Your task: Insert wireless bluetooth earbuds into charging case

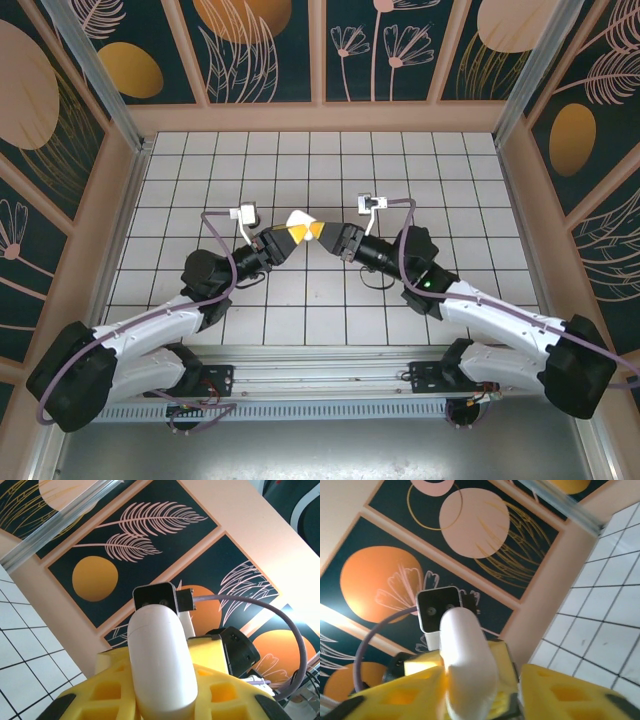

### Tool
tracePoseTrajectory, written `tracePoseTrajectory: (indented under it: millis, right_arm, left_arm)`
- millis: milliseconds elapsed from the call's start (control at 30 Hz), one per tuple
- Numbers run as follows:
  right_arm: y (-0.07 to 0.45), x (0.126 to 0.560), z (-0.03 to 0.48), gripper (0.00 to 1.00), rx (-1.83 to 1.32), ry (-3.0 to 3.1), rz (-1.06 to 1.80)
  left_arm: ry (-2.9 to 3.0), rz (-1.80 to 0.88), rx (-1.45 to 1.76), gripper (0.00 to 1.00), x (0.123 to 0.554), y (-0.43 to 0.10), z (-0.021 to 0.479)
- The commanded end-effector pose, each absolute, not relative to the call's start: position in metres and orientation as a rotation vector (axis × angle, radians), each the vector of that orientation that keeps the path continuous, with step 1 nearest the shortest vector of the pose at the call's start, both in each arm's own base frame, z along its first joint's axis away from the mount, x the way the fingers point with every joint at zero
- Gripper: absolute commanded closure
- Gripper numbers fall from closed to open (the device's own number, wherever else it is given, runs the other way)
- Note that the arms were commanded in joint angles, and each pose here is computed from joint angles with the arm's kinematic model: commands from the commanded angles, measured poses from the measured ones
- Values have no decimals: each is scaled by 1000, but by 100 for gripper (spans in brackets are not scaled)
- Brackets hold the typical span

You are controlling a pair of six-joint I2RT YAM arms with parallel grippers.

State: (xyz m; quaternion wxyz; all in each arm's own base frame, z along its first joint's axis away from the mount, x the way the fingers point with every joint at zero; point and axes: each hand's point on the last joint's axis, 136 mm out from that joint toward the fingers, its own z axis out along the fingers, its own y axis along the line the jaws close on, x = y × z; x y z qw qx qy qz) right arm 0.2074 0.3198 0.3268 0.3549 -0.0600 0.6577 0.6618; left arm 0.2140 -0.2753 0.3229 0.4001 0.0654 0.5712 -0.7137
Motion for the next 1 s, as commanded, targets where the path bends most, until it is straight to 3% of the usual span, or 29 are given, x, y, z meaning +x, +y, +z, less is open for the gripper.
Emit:
tracePoseTrajectory:
  millis: [0,567,867,967]
  right_arm:
    - [321,201,358,68,-214,1584,1772]
    - [312,197,354,90,-230,1568,1733]
    - [296,200,356,95,-259,1605,1588]
    - [286,200,363,96,-299,1615,1499]
  left_arm:
    - [1343,-1858,242,100,203,-276,350]
    - [1360,-1838,224,100,205,-274,347]
    - [1472,-1549,285,33,209,-262,348]
    - [1519,-1454,315,22,212,-255,353]
